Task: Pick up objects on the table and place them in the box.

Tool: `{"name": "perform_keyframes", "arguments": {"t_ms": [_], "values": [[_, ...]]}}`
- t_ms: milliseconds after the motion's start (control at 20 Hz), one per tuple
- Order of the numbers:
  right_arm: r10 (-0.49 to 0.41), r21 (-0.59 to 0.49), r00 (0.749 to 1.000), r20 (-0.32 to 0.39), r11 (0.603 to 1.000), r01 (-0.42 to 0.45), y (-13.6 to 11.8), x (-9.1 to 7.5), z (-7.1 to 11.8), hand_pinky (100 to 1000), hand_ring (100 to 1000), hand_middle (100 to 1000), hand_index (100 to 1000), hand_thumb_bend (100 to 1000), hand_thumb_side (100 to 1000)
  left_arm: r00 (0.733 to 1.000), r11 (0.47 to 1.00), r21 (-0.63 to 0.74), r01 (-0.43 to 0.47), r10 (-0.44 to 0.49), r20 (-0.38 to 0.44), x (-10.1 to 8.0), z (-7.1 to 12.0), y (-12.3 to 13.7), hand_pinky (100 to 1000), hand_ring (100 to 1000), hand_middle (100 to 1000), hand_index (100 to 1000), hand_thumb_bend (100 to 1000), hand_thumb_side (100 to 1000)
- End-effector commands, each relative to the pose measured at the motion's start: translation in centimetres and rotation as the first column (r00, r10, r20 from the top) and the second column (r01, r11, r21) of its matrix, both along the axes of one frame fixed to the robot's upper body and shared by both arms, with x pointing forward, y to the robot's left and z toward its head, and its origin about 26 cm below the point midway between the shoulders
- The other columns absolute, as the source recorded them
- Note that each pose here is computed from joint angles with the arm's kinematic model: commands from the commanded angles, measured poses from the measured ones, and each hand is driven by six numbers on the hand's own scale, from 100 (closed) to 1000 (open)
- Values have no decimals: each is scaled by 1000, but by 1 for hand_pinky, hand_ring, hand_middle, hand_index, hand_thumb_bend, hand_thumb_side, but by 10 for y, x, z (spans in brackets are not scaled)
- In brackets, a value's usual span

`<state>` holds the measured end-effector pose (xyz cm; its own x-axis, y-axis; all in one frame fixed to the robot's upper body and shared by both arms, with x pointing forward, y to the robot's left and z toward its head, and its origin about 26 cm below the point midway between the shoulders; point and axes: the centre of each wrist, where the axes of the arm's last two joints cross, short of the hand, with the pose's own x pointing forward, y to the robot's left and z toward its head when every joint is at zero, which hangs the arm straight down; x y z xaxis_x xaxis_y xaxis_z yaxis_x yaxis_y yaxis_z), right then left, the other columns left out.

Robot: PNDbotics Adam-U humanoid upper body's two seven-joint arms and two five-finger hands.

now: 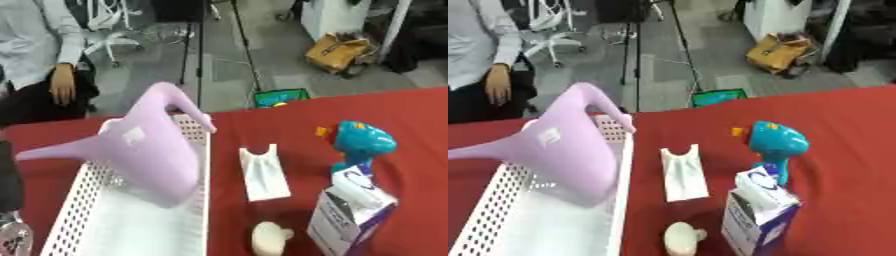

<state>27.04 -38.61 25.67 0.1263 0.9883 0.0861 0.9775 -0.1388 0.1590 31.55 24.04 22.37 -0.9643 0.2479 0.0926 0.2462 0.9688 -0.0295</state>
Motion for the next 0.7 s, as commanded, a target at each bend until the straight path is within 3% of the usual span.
{"name": "perform_keyframes", "arguments": {"t_ms": [50,450,550,700], "values": [[3,-48,1000,18,999,-2,0,-3,13,726,723,721,768,100,842,999,1000,18,-15,15,41,-3,10,0,926,937,946,964,115,976],[44,-73,998,-45,996,-47,5,-2,7,791,828,810,844,100,953,999,1000,21,-18,17,43,-3,10,-2,917,933,940,957,110,972],[62,-75,993,-103,995,-70,9,-1,0,812,854,826,856,100,992,999,1000,26,-17,16,41,-3,10,-2,916,931,936,955,107,971],[89,-66,964,-249,992,-109,15,0,-5,840,888,853,878,100,1000,999,999,39,-15,14,37,-3,10,-3,916,929,933,952,103,969]]}}
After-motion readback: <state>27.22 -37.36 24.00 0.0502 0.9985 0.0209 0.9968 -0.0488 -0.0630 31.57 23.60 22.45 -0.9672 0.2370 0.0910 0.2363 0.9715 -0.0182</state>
